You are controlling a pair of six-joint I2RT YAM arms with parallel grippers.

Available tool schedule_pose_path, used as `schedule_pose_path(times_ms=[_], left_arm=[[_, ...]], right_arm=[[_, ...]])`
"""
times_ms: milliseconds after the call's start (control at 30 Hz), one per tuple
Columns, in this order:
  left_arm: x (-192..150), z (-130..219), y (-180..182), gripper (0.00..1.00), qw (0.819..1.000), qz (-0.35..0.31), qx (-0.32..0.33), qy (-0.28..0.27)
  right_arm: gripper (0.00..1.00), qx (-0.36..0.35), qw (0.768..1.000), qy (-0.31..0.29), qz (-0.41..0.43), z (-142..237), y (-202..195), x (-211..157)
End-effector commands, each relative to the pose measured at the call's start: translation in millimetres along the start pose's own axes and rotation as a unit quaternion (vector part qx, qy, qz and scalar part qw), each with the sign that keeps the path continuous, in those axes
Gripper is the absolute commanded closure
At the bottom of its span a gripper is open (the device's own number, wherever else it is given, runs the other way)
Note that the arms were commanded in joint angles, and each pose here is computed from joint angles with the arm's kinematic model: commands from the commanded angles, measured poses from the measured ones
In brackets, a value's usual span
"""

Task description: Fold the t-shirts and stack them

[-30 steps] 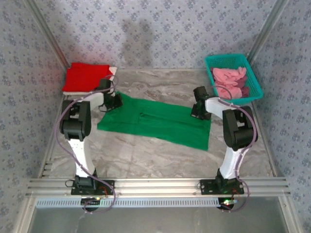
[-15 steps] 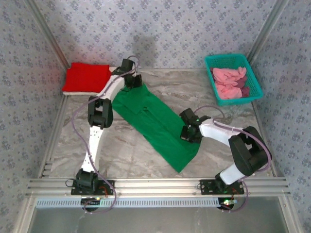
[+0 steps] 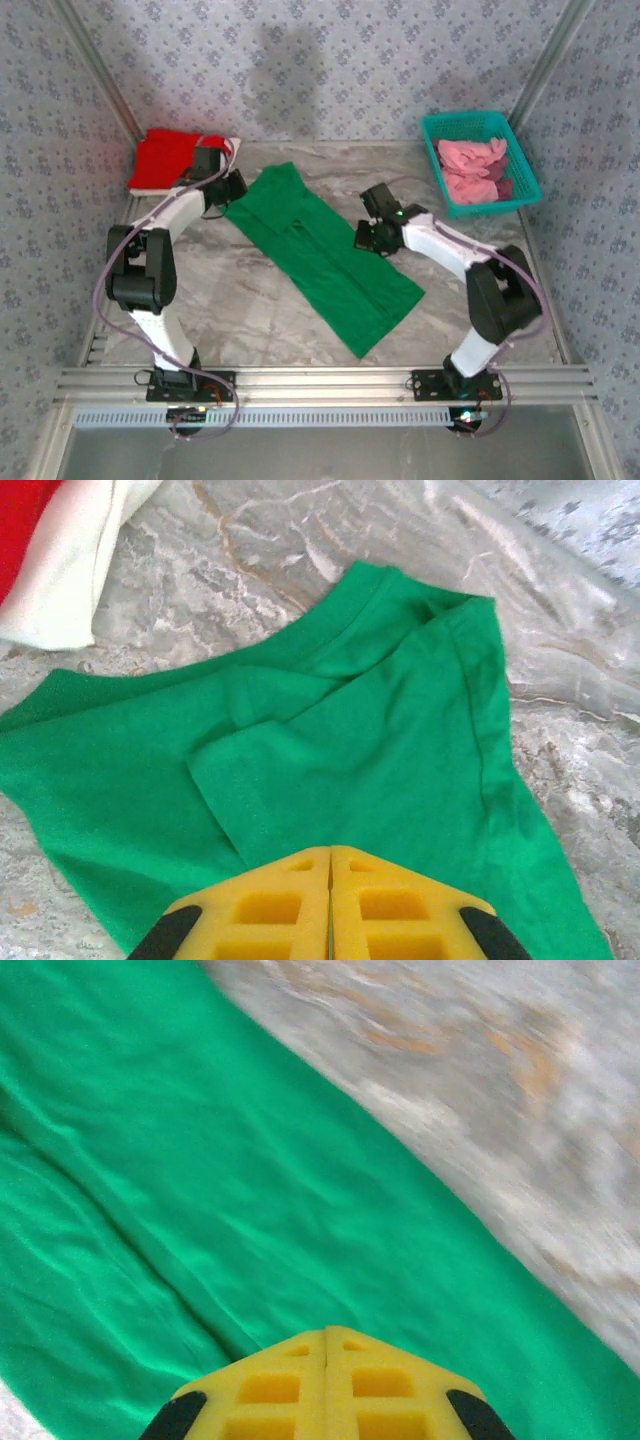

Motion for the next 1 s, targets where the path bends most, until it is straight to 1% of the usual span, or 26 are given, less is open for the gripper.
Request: schedule_pose_path(times_ms=[0,67,200,267,367,467,600,667,733,800,867,967], left_arm=[[-22,-23,15,0.95,1.0,0.023,0.004,0.018],[-25,-36,23,0.95,0.999,0.028,0.015,0.023],[-29,-59,29,0.97,0.998,0.042,0.027,0.036],[-34,-71,36,1.0,0.997,0.054,0.04,0.048],[-44,-86,43,1.0,0.995,0.059,0.055,0.06],[-51,-100,37,1.0,0.994,0.055,0.053,0.075],[-54,-126,13,1.0,0.994,0.04,0.028,0.098],[-58,-147,-7,1.0,0.992,0.023,0.011,0.124],[-60,-166,-31,1.0,0.989,0.003,-0.009,0.146],[-60,-180,-58,1.0,0.987,-0.016,-0.031,0.159],[-58,-190,-82,1.0,0.985,-0.041,-0.046,0.162],[-41,-184,-101,1.0,0.985,-0.066,-0.051,0.151]], right_arm=[[1.0,0.024,0.997,0.021,0.066,-29,15,13],[1.0,0.023,0.997,0.019,0.066,-44,18,27],[1.0,0.026,0.997,0.035,0.057,-72,18,31],[1.0,0.025,0.998,0.044,0.048,-83,14,29],[1.0,0.035,0.998,0.044,0.042,-91,13,23],[1.0,0.047,0.997,0.049,0.026,-95,10,11],[1.0,0.045,0.997,0.065,-0.01,-98,-2,-14],[1.0,0.028,0.995,0.078,-0.049,-100,-15,-33],[1.0,0.021,0.993,0.077,-0.089,-102,-24,-44],[1.0,0.021,0.99,0.072,-0.12,-105,-27,-45],[1.0,0.038,0.988,0.066,-0.131,-108,-20,-39],[1.0,0.027,0.991,0.055,-0.119,-104,-13,-24]])
Point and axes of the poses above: each hand's point on the last joint's axis, 136 mm out from that joint toward the fingers, its own z axis back along the fingers, its own y axis along the line the jaws close on, x = y × z, the point moved 1 cm from there along z, back along the fingers, and after that the axes turned 14 degrees about z, right-handed, at the moved point
